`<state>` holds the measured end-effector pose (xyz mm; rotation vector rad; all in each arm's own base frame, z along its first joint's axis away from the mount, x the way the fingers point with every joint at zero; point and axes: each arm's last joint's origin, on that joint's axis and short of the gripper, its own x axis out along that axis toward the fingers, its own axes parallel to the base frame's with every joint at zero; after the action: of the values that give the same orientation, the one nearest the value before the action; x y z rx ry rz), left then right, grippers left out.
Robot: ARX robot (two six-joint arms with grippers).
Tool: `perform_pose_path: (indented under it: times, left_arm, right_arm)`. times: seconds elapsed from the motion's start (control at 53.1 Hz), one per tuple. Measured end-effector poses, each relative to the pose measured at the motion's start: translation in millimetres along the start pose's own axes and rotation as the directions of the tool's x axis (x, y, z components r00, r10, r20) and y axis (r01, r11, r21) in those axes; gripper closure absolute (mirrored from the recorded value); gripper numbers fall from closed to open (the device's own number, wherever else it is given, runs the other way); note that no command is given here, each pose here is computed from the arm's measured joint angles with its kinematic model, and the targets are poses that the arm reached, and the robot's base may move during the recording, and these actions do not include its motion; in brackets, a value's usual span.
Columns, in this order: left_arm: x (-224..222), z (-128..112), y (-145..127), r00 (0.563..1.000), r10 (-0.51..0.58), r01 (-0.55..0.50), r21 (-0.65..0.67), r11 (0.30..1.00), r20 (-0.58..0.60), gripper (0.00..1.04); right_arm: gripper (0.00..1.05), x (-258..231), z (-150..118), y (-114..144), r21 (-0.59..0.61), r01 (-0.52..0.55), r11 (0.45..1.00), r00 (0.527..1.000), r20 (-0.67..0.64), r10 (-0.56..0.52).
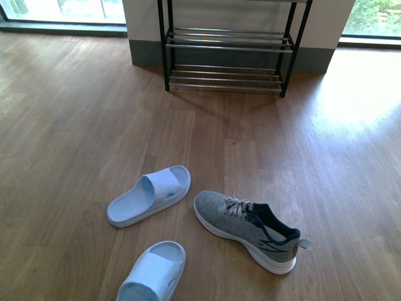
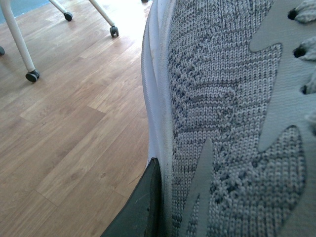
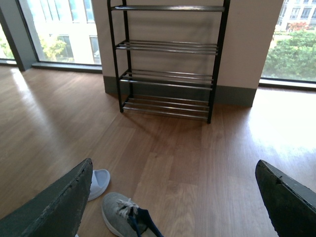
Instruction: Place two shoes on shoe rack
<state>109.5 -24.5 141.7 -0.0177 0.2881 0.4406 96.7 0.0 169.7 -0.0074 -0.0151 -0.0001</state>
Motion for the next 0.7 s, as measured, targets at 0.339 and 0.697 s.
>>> perform_pose_path:
  times: [0.339, 0.697]
  left_arm:
    - [0, 0, 0, 1.000, 0.004, -0.004, 0.000, 1.000, 0.000, 0.91]
    - [0, 0, 0, 1.000, 0.002, -0.002, 0.001, 1.000, -0.001, 0.91]
  right_arm:
    - [0.09, 0, 0, 0, 0.000, 0.001, 1.000, 1.000, -0.001, -0.001]
    - [0.09, 29, -3, 3, 0.108, -0.344, 0.933, 0.930, -0.099, 0.354]
